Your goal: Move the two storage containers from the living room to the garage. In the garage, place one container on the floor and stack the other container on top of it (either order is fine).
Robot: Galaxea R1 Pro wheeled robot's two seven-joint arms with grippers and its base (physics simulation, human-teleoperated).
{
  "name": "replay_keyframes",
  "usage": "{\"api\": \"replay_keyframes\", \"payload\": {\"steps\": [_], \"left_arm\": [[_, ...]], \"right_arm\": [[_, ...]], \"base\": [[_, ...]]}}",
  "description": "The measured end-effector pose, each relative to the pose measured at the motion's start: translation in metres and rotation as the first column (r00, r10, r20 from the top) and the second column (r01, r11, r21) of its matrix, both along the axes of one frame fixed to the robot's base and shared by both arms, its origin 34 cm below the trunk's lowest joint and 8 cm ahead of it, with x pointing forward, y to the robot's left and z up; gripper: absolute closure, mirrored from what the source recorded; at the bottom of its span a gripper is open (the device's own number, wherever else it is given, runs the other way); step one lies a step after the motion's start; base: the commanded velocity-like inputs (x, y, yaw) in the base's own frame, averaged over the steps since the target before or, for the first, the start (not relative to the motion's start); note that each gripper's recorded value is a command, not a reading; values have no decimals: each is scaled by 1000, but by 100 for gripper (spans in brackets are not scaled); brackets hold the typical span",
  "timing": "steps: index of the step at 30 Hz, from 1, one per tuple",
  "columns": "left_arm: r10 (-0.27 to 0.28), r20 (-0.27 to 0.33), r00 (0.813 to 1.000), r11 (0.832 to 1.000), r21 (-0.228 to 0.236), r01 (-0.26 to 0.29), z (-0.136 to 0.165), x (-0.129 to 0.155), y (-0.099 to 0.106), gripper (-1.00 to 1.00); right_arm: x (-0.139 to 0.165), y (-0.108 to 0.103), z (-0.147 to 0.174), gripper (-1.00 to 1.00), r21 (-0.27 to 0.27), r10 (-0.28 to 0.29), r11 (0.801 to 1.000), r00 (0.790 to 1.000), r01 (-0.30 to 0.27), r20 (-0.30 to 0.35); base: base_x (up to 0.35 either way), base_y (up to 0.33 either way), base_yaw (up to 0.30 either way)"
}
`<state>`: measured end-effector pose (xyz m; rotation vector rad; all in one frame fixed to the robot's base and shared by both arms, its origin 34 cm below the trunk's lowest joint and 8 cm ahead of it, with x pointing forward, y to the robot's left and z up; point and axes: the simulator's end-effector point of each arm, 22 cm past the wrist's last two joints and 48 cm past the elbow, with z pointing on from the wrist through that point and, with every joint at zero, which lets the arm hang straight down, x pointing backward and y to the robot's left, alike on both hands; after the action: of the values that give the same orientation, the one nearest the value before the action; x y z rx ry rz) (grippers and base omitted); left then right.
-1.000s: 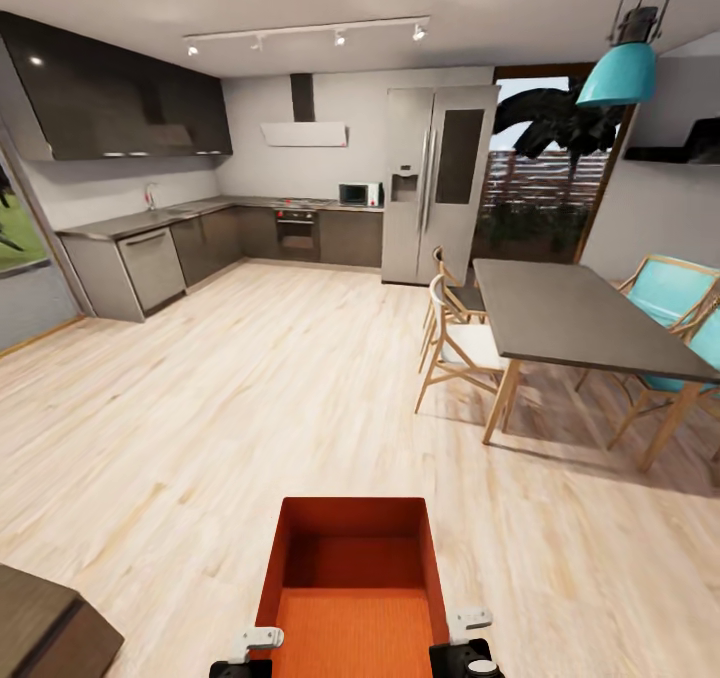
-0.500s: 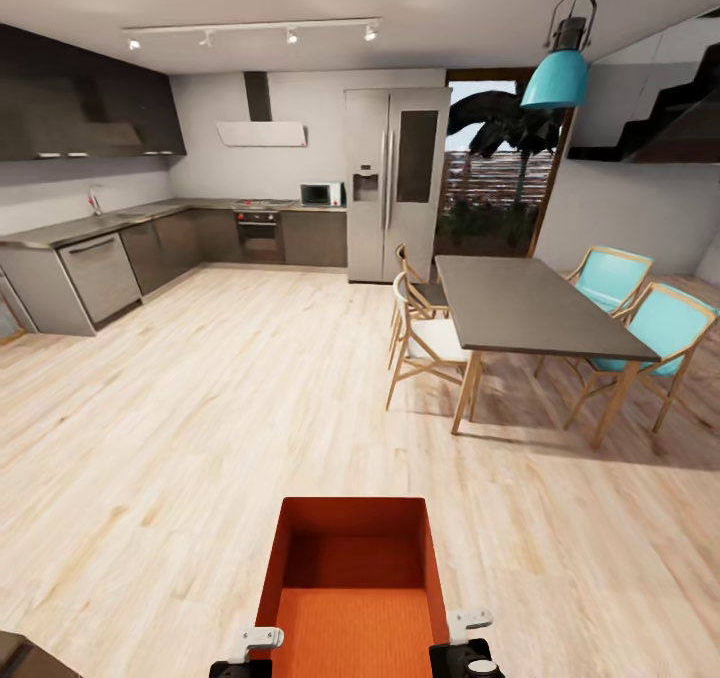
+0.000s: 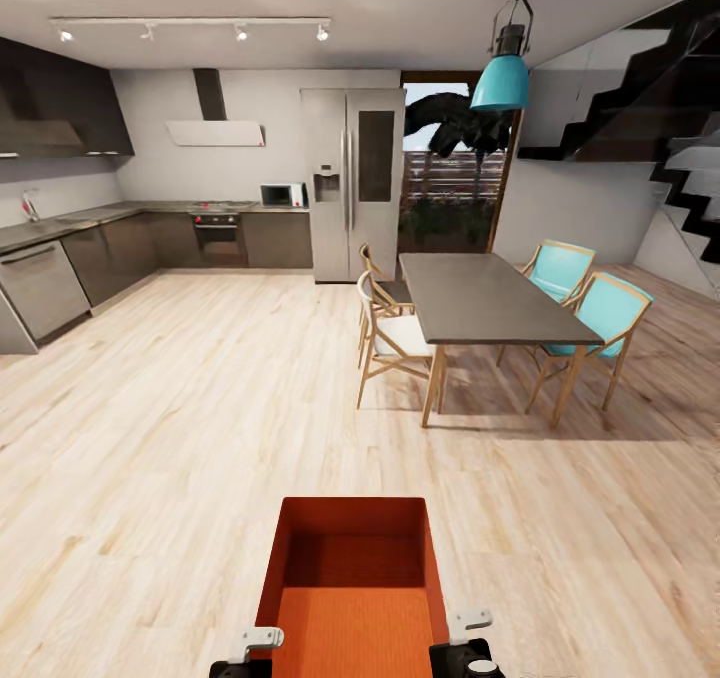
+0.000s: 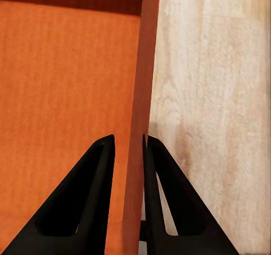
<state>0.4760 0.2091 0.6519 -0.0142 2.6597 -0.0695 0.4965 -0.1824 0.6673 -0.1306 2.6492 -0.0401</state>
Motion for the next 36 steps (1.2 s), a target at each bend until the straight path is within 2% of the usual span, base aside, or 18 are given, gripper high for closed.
{"api": "replay_keyframes", "payload": {"steps": [36], "left_arm": [[0, 0, 1000, 1000, 0, 0, 0, 0, 0, 100]], "right_arm": [[0, 0, 0, 100, 0, 0, 1000, 1000, 0, 0]], "base": [[0, 0, -242]]}}
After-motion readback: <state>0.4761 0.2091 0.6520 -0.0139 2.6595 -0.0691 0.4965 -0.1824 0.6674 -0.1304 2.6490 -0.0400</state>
